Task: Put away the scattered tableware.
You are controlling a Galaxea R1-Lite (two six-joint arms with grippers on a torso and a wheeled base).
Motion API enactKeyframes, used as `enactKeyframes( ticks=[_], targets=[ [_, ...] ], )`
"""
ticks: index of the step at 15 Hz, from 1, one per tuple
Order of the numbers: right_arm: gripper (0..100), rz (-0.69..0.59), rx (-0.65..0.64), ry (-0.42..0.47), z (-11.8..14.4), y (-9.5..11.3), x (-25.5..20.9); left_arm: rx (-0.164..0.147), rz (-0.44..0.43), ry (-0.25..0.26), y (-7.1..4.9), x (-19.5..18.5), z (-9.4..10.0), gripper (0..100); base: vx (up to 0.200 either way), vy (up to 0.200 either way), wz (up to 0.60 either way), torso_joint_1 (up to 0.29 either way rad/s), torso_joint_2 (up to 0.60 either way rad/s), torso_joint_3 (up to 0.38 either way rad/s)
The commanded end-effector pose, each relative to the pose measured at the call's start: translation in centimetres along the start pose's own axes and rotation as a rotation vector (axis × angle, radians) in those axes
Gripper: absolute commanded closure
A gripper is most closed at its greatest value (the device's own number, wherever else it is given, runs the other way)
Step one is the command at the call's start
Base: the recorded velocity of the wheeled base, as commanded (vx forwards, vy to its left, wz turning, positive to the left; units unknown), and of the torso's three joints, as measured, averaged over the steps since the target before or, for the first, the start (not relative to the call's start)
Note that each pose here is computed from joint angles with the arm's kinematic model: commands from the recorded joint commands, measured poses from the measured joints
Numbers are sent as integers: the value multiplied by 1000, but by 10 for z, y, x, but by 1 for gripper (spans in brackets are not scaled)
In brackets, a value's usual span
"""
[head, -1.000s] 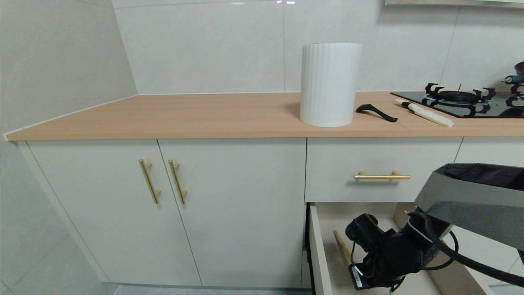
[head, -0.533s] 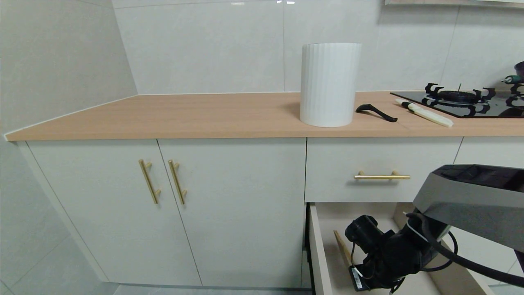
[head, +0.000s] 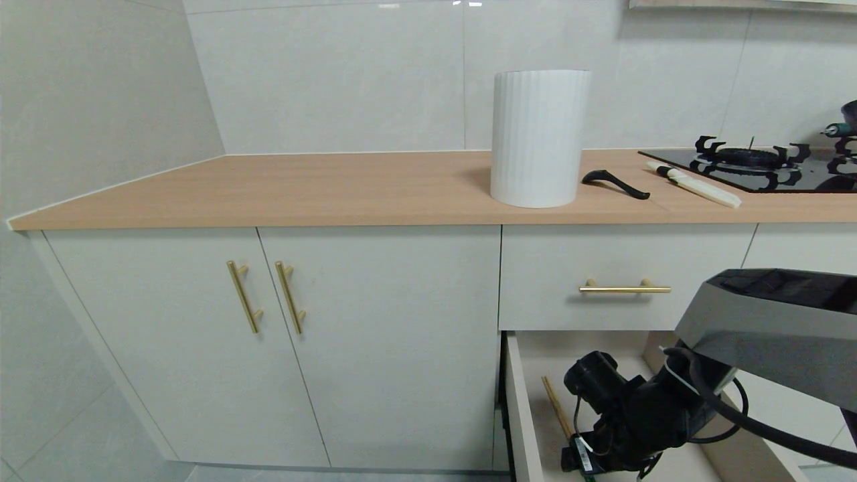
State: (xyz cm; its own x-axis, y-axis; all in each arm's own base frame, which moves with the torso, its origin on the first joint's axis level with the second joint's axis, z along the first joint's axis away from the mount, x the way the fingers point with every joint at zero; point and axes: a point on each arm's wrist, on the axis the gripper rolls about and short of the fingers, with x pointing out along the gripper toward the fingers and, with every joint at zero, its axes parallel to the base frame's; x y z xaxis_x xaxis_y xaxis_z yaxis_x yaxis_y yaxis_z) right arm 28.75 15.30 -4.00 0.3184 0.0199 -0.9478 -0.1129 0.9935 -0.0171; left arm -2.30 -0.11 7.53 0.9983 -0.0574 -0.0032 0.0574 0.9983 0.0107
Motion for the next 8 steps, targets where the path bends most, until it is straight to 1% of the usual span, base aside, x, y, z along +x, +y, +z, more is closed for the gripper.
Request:
enactKeyframes(
  ticks=[1, 4, 5, 6, 8],
  targets=[
    [0, 1, 0, -3, 0, 0, -1, 0, 1, 1, 0, 0, 0, 0, 0, 0, 0, 0, 0, 0],
    [0, 2, 8, -15, 3, 0, -3, 0, 1, 1, 0, 0, 0, 0, 0, 0, 0, 0, 0, 0],
    [0, 28, 72, -82, 14, -3, -26, 0, 1, 1, 0, 0, 0, 0, 0, 0, 0, 0, 0, 0],
    [0, 41, 93, -128, 19, -8, -44, 0, 1, 1, 0, 0, 0, 0, 0, 0, 0, 0, 0, 0],
    [0, 80, 136, -257, 28, -22, -93, 1, 1, 1, 0, 0, 0, 0, 0, 0, 0, 0, 0, 0]
  ],
)
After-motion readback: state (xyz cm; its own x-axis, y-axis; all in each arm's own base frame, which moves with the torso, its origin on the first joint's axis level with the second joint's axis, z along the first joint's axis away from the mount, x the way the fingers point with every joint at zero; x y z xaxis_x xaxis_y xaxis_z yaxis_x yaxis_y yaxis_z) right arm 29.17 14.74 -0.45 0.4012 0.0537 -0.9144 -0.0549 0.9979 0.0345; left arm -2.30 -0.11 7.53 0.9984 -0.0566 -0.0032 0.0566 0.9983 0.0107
